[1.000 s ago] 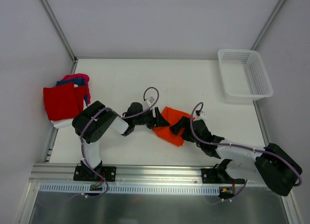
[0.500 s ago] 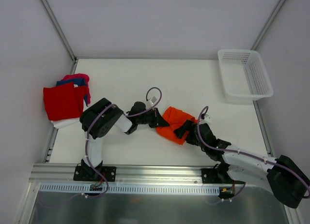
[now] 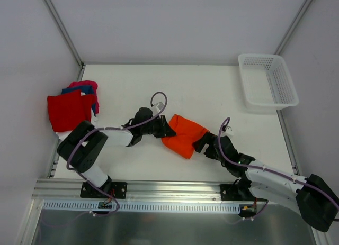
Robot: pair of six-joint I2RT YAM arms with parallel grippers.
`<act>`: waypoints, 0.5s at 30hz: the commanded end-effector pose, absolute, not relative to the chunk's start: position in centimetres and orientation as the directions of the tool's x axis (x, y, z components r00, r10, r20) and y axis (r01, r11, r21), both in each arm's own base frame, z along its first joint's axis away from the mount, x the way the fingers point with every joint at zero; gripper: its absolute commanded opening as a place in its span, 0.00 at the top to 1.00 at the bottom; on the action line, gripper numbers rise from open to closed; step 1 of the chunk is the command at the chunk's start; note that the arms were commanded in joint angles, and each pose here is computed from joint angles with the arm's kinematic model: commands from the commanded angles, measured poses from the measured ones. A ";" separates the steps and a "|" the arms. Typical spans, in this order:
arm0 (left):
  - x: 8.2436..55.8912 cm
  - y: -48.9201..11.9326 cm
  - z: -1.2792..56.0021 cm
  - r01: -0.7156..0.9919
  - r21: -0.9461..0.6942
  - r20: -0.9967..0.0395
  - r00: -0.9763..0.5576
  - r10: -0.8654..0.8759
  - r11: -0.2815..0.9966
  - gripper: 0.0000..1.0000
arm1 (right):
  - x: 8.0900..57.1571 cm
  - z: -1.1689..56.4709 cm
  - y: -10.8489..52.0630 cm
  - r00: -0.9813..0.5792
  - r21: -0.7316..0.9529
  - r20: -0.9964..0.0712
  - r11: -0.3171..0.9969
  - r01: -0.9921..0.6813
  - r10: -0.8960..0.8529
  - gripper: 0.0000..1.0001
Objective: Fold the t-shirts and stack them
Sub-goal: Neatly place the folded tshirt to the corner
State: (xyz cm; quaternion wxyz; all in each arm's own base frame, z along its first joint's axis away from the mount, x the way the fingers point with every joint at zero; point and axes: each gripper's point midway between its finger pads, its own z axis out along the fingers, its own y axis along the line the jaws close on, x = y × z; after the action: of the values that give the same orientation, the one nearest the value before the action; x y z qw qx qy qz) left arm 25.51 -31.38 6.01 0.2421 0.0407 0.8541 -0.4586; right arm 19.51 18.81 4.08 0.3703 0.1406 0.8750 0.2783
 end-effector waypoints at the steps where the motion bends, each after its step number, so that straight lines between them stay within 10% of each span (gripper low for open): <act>1: 25.9 -28.5 7.4 0.299 -0.699 -0.511 -0.845 -0.161 0.649 1.00 | 19.1 3.0 17.7 -0.687 0.544 -0.588 0.837 0.055 0.427 0.04; 15: 28.3 -24.6 15.0 0.310 -0.582 -0.636 -0.750 -0.183 0.752 1.00 | 19.2 2.8 18.5 -0.701 0.558 -0.574 0.829 0.043 0.423 0.04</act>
State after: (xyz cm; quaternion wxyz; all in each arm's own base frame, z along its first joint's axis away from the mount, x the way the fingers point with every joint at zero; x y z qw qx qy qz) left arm 26.95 -25.66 13.52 0.3292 0.0350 0.8667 -0.3731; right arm 19.95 19.01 4.04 0.3764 0.1414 0.8724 0.2780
